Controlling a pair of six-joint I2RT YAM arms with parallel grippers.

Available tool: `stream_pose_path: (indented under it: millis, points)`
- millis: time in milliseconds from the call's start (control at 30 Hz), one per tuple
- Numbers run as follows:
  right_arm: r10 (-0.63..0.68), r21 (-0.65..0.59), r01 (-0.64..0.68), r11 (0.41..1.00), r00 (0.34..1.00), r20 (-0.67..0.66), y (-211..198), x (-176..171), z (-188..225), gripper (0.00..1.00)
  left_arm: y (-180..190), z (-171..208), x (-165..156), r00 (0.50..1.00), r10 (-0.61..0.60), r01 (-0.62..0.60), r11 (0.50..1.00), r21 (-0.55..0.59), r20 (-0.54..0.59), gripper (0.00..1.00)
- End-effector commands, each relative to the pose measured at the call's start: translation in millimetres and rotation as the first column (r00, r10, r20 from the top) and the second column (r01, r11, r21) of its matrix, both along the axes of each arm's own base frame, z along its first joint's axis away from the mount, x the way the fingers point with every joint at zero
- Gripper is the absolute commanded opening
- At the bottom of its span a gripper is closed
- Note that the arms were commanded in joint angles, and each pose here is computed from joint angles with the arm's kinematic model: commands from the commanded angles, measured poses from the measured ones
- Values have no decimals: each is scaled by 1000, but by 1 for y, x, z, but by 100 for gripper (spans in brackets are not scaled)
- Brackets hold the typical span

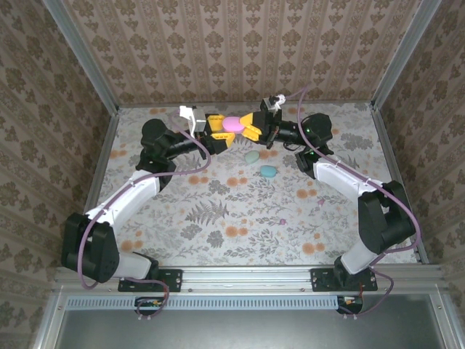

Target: Insert wireless bluetooth earbuds into charging case

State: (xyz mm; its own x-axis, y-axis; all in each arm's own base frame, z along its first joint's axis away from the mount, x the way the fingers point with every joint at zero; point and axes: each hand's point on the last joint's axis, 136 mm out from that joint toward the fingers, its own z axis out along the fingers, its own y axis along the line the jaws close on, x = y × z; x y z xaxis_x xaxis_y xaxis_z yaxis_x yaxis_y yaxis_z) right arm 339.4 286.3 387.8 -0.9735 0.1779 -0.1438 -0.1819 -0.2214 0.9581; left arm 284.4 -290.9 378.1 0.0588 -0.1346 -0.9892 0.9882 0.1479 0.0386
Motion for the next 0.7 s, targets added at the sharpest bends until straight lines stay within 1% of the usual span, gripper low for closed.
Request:
stream_pose_path:
  millis: [0, 433, 633, 667]
  points:
    - [18, 25, -19, 1000, 998, 60, 3, -5, 15, 19, -3, 14, -8, 998, -44, 44, 999, -7, 34, 47]
    - [24, 27, -26, 999, 998, 57, 7, -4, 14, 19, -4, 12, -7, 999, -41, 41, 999, 10, 35, 50]
    - [28, 34, -30, 999, 998, 59, 10, -4, 16, 19, -4, 9, -6, 999, -40, 40, 999, 18, 32, 49]
    - [26, 39, -29, 999, 998, 60, 9, -4, 17, 19, -4, 8, -7, 999, -42, 41, 999, 22, 32, 50]
